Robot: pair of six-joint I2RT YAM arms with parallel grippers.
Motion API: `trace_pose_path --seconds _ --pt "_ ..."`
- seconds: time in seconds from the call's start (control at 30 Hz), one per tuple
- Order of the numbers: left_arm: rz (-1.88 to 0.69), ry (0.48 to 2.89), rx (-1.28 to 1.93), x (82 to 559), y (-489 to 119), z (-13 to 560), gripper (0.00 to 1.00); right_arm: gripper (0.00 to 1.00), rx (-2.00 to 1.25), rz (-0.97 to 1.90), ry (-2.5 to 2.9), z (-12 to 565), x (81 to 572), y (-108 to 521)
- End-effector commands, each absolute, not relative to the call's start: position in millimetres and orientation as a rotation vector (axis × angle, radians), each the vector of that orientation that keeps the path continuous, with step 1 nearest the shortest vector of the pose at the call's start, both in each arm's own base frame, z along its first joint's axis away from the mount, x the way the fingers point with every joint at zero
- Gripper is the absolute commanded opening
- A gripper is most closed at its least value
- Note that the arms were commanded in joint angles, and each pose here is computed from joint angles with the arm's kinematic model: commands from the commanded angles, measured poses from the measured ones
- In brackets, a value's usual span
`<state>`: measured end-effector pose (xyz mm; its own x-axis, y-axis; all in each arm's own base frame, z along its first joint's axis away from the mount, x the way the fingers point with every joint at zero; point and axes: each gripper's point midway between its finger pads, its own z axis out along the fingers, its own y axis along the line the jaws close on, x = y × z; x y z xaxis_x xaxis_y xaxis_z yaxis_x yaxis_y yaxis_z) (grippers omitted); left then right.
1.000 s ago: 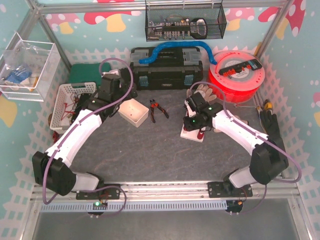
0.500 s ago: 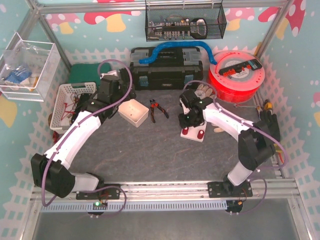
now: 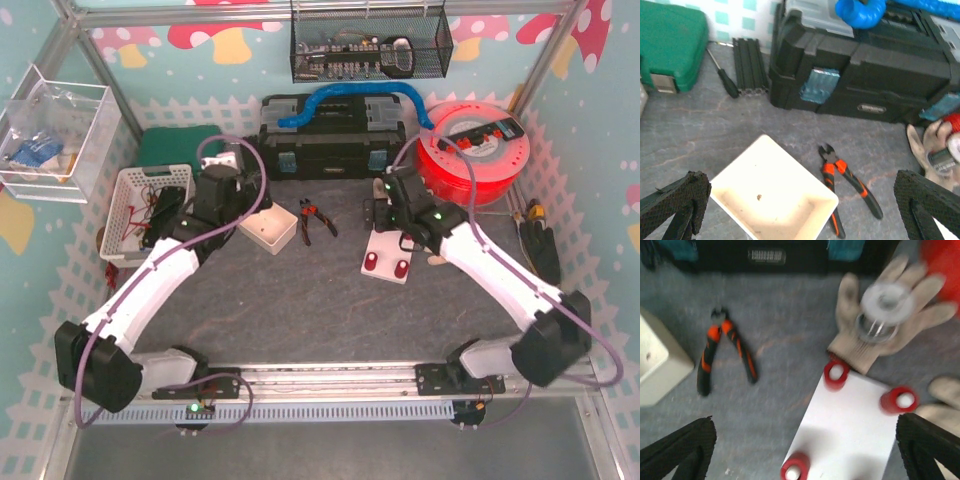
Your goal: Install the large spring
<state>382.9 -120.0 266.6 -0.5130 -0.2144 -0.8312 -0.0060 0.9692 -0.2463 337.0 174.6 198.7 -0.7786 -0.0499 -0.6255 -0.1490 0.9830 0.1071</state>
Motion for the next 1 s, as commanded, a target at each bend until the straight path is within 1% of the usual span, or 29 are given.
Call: trace_pose_path --seconds 0.0,0.1,0.17,0.23,0.3,0.37,0.47,0.57,0.67,0.73,0.8,0.97 --pt "-0.378 2.025 -0.034 373.9 -141.1 265.4 0.99 0.99 0.084 0.103 2.135 238.3 364.6 142.7" --pt "-0.478 1.941 0.029 363.3 -151.6 268.3 0.99 0.99 0.184 0.063 1.976 259.9 370.1 124.4" --pt "-0.474 1.861 0.072 356.7 -149.9 277.9 0.99 0.99 0.199 0.047 1.904 269.0 369.9 117.4" --pt "-0.446 1.787 0.135 347.1 -146.8 288.4 0.99 0.99 0.174 0.044 1.857 272.6 366.0 114.0" --pt "-0.408 1.748 0.224 334.1 -150.7 280.3 0.99 0.99 0.166 0.043 1.827 273.9 356.8 107.4" --pt "-0.355 1.742 0.183 327.7 -136.5 272.6 0.99 0.98 0.129 0.046 1.793 268.8 345.7 103.0" --pt "-0.251 1.718 0.175 316.0 -116.7 264.1 0.99 0.98 0.062 0.044 1.708 276.2 328.4 96.3" --pt "-0.148 1.642 0.210 303.4 -101.1 261.2 0.99 0.99 0.012 -0.014 1.673 277.1 312.8 84.2" --pt "-0.138 1.547 0.203 293.3 -93.6 259.9 0.99 0.99 -0.059 -0.065 1.650 277.1 305.1 79.9" --pt "-0.162 1.501 0.147 293.3 -81.4 261.7 0.99 0.99 -0.095 -0.085 1.645 275.1 304.2 80.7" --pt "-0.229 1.485 0.160 294.3 -83.4 262.6 0.99 0.99 -0.131 -0.109 1.645 270.2 306.4 82.7" --pt "-0.260 1.533 0.071 309.2 -66.4 244.0 0.99 0.99 -0.128 -0.232 1.670 247.6 317.5 71.4"
